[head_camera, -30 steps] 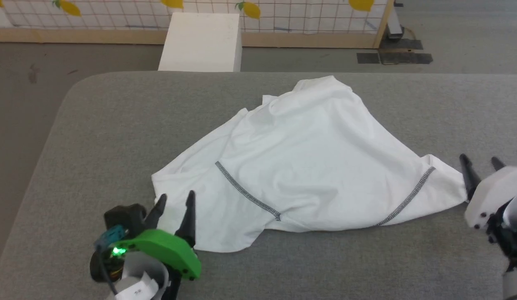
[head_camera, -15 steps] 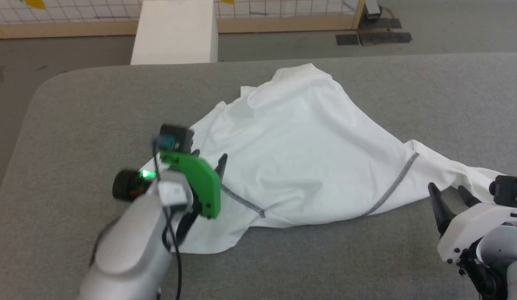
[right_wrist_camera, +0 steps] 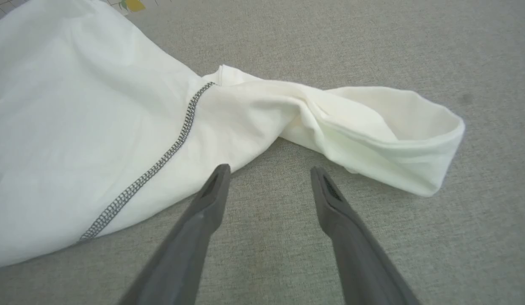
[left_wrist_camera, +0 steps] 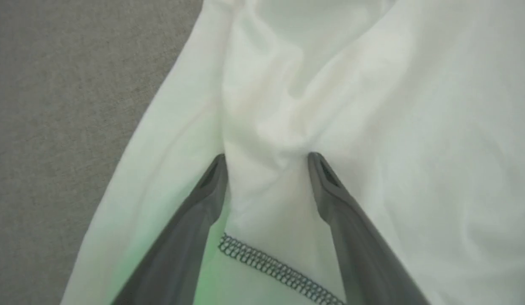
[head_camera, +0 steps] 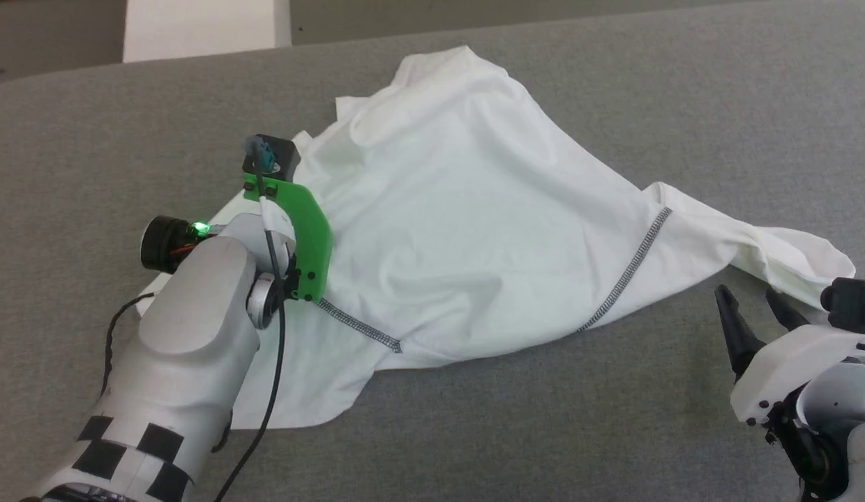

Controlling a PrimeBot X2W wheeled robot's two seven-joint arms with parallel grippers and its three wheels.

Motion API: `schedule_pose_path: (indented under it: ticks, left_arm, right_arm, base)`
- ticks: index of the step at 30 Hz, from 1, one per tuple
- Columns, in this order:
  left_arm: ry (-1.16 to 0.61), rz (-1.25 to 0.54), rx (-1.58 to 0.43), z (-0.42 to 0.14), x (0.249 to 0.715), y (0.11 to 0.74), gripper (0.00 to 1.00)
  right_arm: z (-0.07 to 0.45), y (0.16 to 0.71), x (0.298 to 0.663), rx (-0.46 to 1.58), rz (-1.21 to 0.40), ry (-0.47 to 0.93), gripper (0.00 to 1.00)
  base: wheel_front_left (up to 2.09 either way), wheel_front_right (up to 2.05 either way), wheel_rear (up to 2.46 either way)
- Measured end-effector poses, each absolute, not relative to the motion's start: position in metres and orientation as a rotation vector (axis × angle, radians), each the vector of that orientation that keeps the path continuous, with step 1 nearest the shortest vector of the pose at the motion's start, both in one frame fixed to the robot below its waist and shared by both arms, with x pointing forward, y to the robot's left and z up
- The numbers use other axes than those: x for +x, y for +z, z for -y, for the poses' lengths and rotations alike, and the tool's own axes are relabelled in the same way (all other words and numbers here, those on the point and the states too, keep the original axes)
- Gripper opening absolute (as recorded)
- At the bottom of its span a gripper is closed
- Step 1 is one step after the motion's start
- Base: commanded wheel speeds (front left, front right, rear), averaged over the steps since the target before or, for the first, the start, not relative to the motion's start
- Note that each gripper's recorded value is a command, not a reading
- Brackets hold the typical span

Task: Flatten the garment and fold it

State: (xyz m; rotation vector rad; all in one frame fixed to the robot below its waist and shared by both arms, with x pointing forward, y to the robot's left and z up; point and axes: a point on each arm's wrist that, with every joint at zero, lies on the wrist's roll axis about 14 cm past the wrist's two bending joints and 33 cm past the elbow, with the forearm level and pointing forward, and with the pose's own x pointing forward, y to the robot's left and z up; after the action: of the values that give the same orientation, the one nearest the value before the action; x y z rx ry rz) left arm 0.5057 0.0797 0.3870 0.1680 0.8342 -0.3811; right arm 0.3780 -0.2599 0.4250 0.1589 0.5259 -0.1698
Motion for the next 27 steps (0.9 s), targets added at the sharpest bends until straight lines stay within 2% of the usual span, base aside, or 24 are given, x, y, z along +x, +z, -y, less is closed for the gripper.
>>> schedule_pose_path:
  ticks: [1, 2, 8, 14, 20, 21, 22, 27]
  left_arm:
    - [-0.390, -0.831, 0.170, -0.077, 0.508, 0.385, 0.33]
    - [-0.395, -0.825, 0.174, -0.075, 0.512, 0.384, 0.00]
    - [-0.383, -0.753, 0.204, -0.077, 0.534, 0.385, 0.00]
    - [-0.311, -0.599, 0.299, -0.108, 0.574, 0.409, 0.00]
    - [-0.302, -0.511, 0.297, -0.110, 0.599, 0.421, 0.00]
    - [-0.299, -0.519, 0.287, -0.110, 0.598, 0.418, 0.23]
    - [-0.296, -0.523, 0.274, -0.110, 0.597, 0.416, 1.00]
    - [-0.288, -0.480, 0.150, -0.107, 0.593, 0.427, 1.00]
  right_arm:
    - [0.262, 0.423, 0.377, 0.158, -0.532, -0.177, 1.00]
    - [0.263, 0.421, 0.377, 0.157, -0.535, -0.182, 1.00]
    - [0.264, 0.413, 0.378, 0.155, -0.554, -0.185, 1.00]
    - [0.257, 0.408, 0.386, 0.150, -0.567, -0.164, 1.00]
    - [0.257, 0.399, 0.388, 0.145, -0.588, -0.166, 1.00]
    - [0.257, 0.399, 0.388, 0.144, -0.590, -0.166, 1.00]
    - [0.257, 0.399, 0.388, 0.144, -0.590, -0.165, 1.00]
    - [0.251, 0.404, 0.391, 0.144, -0.575, -0.145, 1.00]
  base:
    - [0.00, 0.00, 0.00]
    - [0.00, 0.00, 0.00]
    - [0.00, 0.00, 0.00]
    - [0.00, 0.00, 0.00]
    - [0.00, 0.00, 0.00]
    - [0.00, 0.00, 0.00]
    - [0.00, 0.00, 0.00]
    - [0.00, 0.00, 0.00]
